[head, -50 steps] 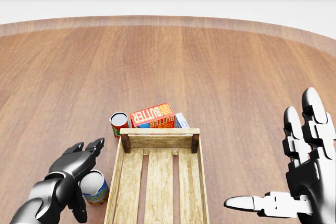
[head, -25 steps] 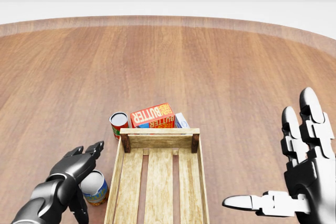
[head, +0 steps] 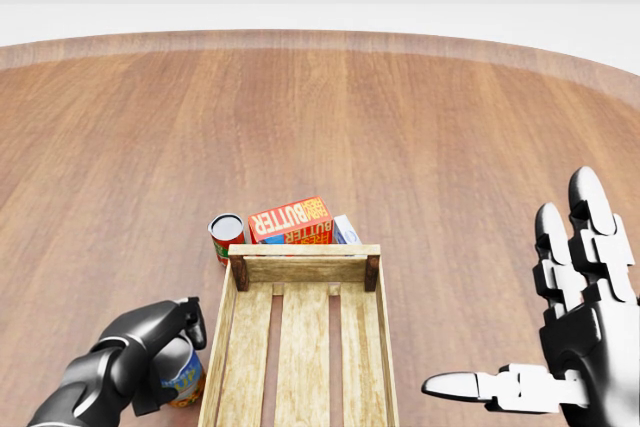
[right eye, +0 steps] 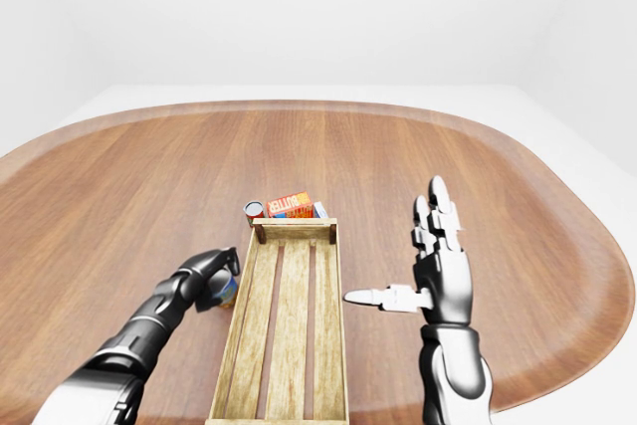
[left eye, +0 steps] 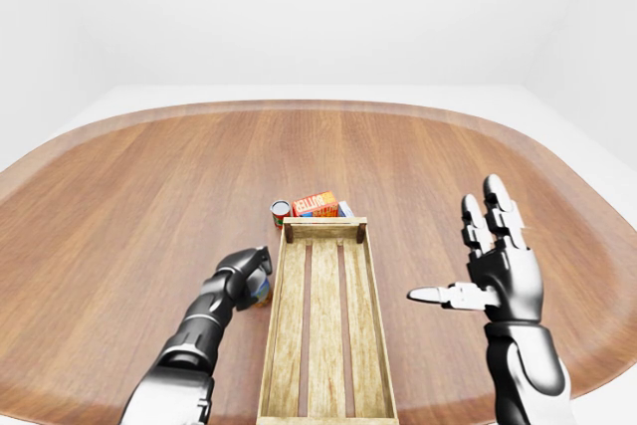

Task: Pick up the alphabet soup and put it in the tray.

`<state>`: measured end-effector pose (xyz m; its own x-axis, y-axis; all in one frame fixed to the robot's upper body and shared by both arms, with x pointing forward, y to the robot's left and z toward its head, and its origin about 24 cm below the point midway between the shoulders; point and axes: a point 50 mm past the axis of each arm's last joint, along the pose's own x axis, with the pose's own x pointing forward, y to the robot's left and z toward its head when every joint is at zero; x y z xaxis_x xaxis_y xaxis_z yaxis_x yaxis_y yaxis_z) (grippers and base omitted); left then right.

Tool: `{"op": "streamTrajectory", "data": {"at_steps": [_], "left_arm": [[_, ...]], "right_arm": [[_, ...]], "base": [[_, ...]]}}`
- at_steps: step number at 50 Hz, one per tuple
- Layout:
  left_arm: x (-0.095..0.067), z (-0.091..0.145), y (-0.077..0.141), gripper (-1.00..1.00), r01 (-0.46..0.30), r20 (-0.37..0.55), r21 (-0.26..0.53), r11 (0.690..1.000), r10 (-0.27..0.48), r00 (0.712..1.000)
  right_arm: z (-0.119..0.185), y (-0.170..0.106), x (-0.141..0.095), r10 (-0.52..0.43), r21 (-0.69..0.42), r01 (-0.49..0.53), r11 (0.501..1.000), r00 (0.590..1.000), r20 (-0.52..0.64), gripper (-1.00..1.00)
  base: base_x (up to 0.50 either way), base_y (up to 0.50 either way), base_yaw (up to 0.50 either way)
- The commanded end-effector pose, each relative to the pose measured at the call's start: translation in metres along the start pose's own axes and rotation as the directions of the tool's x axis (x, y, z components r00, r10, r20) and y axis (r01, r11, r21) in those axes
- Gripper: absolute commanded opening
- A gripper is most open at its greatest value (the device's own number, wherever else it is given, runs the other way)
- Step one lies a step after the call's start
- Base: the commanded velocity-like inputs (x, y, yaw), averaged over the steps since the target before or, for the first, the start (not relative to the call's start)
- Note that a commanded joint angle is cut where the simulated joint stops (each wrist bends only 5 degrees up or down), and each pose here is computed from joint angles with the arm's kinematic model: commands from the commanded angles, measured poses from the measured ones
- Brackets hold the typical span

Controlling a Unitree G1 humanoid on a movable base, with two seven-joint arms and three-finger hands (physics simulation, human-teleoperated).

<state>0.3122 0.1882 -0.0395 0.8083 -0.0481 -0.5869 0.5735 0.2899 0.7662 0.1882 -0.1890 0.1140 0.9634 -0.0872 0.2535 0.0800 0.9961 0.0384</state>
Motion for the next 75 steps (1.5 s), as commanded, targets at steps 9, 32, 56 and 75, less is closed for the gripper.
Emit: {"op": "streamTrajectory", "data": {"at_steps": [9, 32, 56, 75], "left_arm": [[-0.01, -0.016, 0.015, -1.0, -0.037, -0.005, -0.004, 0.999, 0.037, 0.999], [-0.069, -0.026, 0.102, -1.0, -0.26, 0.046, -0.098, 0.961, 0.266, 0.963], [-0.176, 0.074, 0.142, -1.0, -0.576, 0.371, -0.02, 0.817, 0.541, 0.754], [-0.157, 0.145, 0.109, -1.0, -0.521, 0.505, 0.085, 0.849, 0.414, 0.758]], "right_arm": [[0.0, -0.001, -0.001, -0.002, 0.0, 0.002, 1.0, 1.0, -0.001, 1.0], [-0.001, -0.001, 0.0, -0.001, 0.001, 0.001, 1.0, 1.0, -0.003, 1.0], [0.001, 0.0, 0.001, 0.0, 0.0, 0.0, 1.0, 1.0, 0.004, 1.0], [0.002, -0.002, 0.0, -0.003, 0.003, 0.003, 1.0, 1.0, 0.009, 1.0]], "base": [[0.0, 0.0, 0.0], [0.0, 0.0, 0.0], [0.0, 0.0, 0.0], [0.0, 0.0, 0.0]]}}
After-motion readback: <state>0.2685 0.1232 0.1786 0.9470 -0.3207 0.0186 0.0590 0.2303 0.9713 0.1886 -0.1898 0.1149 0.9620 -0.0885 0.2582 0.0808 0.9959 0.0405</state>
